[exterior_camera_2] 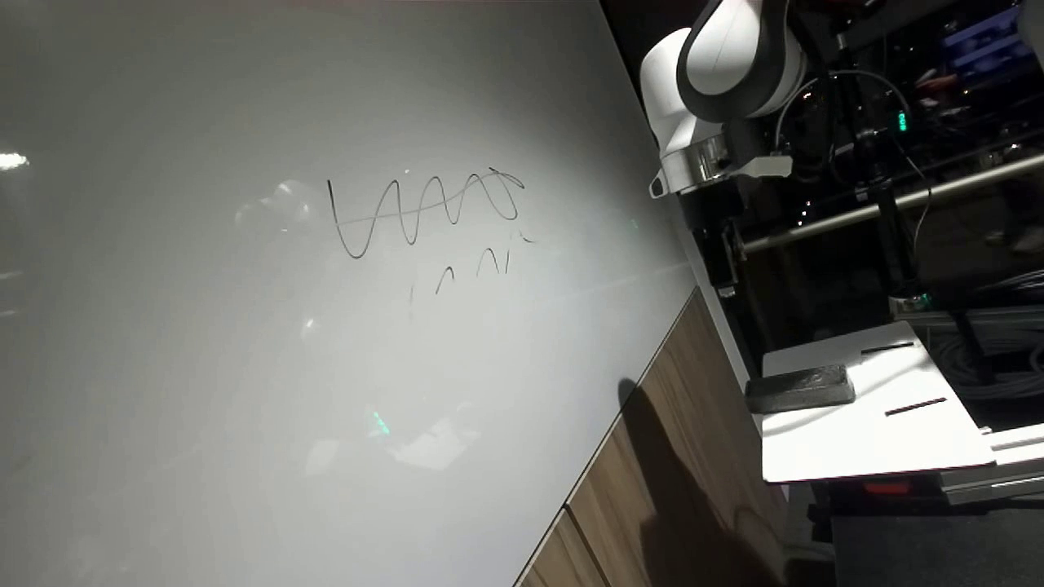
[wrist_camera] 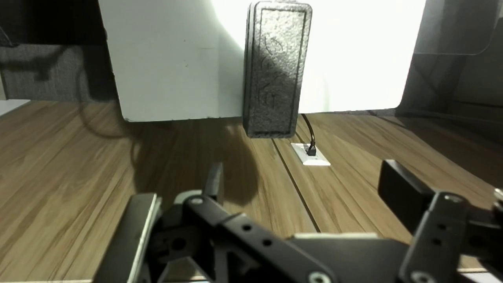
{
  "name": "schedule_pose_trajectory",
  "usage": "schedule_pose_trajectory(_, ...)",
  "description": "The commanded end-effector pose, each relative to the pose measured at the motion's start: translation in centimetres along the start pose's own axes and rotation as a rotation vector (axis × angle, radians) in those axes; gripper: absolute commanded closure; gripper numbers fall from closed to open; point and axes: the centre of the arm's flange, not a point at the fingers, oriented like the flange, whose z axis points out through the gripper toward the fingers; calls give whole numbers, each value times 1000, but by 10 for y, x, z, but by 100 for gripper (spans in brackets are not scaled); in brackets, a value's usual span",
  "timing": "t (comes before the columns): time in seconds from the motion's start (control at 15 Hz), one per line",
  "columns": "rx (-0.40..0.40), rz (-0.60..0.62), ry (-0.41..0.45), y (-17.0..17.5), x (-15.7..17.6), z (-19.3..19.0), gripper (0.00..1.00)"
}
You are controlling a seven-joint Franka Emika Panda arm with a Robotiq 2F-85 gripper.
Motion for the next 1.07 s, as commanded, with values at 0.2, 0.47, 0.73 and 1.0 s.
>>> schedule_pose_trajectory(0.2, -9, 56, -14, -11, -34, 32, 0)
schedule_pose_trajectory(0.47, 13, 37, -21, -30, -58, 33, 0)
schedule_pose_trajectory(0.73, 13, 0, -22, -35, -63, 59, 0)
schedule_pose_trajectory(1.0, -7, 15, -80, -26, -66, 79, 0)
